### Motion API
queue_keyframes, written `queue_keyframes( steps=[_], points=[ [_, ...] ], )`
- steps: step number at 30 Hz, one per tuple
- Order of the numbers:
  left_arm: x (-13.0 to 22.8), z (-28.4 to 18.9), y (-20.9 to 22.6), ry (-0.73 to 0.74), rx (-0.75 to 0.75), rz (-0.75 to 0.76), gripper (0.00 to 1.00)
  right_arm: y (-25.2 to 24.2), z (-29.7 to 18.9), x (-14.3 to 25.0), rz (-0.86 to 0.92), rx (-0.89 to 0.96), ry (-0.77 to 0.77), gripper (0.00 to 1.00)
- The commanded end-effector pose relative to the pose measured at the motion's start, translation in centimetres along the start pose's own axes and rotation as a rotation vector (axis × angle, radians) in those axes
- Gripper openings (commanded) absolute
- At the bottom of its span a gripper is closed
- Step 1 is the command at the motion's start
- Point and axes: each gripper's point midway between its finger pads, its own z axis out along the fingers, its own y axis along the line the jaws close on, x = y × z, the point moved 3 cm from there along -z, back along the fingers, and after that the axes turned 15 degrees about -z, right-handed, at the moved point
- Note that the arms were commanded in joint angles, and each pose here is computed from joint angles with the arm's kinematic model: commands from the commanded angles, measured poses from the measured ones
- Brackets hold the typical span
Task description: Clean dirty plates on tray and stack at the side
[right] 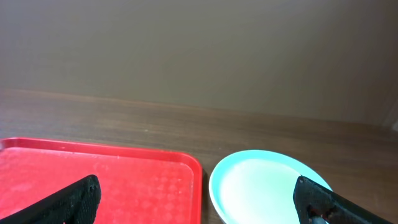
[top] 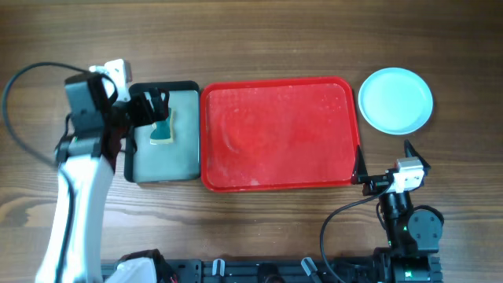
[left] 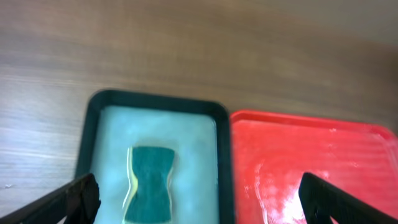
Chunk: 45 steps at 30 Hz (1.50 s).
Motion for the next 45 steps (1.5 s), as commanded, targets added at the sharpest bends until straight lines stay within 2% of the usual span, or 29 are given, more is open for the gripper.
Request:
queue_keyframes(
  steps=[1,6,12,15,19,24,27,29,32,34,35,38,43,45],
  points=[
    [-1.7,-7.1,-3.4,-0.19,0.096,0.062,1.0,0.2,0.0,-0.4,-0.003,-0.016,-0.021,1.0],
    [-1.9,-12.7,-5.2,-0.339,0.157,0.112,1.0,0.2,0.0,-0.4,-0.003,-0.016,-0.021,1.0],
    [1.6,-18.5,-5.4,-0.416,0.17,0.146,1.0,0.2,0.0,-0.4,-0.004,-0.016,-0.021,1.0],
    [5.9,-18.6,-3.5,-0.316,0.121,0.111,1.0,0.2,0.0,-0.4,-0.004,-0.016,-0.021,1.0],
    [9.6,-18.8,-2.1,-0.347,0.141,0.115,1.0,0.2,0.0,-0.4,-0.004,-0.016,-0.021,1.0],
    [12.0,-18.0,-0.8,-0.421,0.165,0.137,1.0,0.2,0.0,-0.4,-0.004,-0.016,-0.021,1.0],
    [11.3,-16.3,-0.6,-0.497,0.203,0.164,1.0,0.2,0.0,-0.4,-0.003,-0.016,-0.021,1.0],
    [9.5,-16.0,-1.3,-0.603,0.251,0.194,1.0,0.2,0.0,-0.4,-0.004,-0.016,-0.021,1.0],
    [5.7,-17.5,-2.9,-0.938,0.4,0.228,1.0,0.2,0.0,-0.4,-0.003,-0.016,-0.021,1.0],
    [4.7,-18.0,-1.9,-1.085,0.462,0.084,1.0,0.2,0.0,-0.4,-0.003,-0.016,-0.021,1.0],
    [4.8,-17.2,-1.2,-1.078,0.457,0.028,1.0,0.2,0.0,-0.4,-0.003,-0.016,-0.021,1.0],
    [5.5,-14.7,0.2,-1.023,0.413,-0.014,1.0,0.2,0.0,-0.4,-0.004,-0.016,-0.021,1.0],
    [7.9,-9.6,3.1,-0.853,0.29,-0.073,1.0,0.2,0.0,-0.4,-0.003,-0.016,-0.021,1.0],
    [9.5,-7.5,4.4,-0.741,0.22,-0.103,1.0,0.2,0.0,-0.4,-0.003,-0.016,-0.021,1.0]
  ],
)
